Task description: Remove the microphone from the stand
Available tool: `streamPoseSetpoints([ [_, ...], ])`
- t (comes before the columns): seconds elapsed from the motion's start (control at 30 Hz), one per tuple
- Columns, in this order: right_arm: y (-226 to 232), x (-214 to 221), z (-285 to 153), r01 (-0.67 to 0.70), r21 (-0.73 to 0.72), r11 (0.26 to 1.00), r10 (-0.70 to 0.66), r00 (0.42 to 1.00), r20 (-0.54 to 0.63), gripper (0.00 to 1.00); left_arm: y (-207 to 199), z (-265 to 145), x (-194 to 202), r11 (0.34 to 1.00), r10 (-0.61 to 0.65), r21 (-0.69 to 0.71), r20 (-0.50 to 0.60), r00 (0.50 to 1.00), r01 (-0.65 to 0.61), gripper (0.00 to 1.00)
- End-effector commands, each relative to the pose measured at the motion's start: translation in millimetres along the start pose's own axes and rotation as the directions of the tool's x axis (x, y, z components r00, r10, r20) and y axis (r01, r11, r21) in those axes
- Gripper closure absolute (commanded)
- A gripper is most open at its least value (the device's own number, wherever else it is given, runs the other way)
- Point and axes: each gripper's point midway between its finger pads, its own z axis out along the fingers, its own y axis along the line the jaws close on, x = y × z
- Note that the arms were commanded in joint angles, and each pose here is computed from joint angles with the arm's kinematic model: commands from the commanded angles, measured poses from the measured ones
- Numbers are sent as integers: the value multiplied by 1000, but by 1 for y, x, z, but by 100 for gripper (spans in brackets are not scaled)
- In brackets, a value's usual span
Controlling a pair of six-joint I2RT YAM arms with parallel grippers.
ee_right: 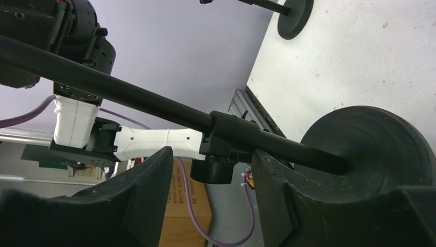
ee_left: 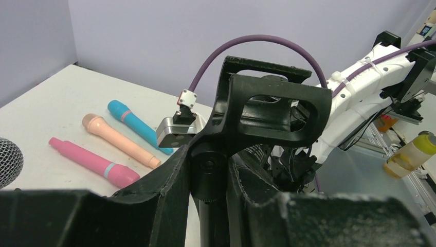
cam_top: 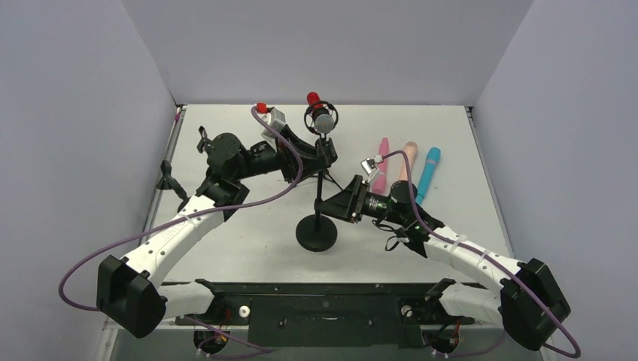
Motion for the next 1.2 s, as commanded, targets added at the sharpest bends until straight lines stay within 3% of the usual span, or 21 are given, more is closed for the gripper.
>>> streamPoseSetpoints([
  [0.0, 29, -9, 2, 1, -126, 992, -1, 1000, 5, 48, -29, -4, -35, 988, 117, 85, 109, 987, -126, 100],
  [0.4, 37, -8, 4, -47, -170, 984, 46, 999, -12, 71, -28, -4, -31, 988, 116, 90, 118, 986, -127, 100],
  [0.8, 36, 1, -1, -26, -160, 987, 20, 999, -43, 67, -20, -2, -24, 989, 122, 73, 97, 988, -129, 100],
  [1.0, 26, 0, -1, 41, -90, 995, -44, 998, -37, 85, -15, -1, -22, 992, 103, 58, 93, 990, -109, 100],
  [1.1, 9, -1, -2, 96, 36, 995, -95, 995, -36, 98, -11, 0, -20, 995, 88, 35, 88, 992, -91, 100],
  [1.17, 0, -4, -5, 168, 123, 978, -165, 986, -37, 100, -6, -1, -16, 997, 70, 14, 83, 994, -72, 100],
])
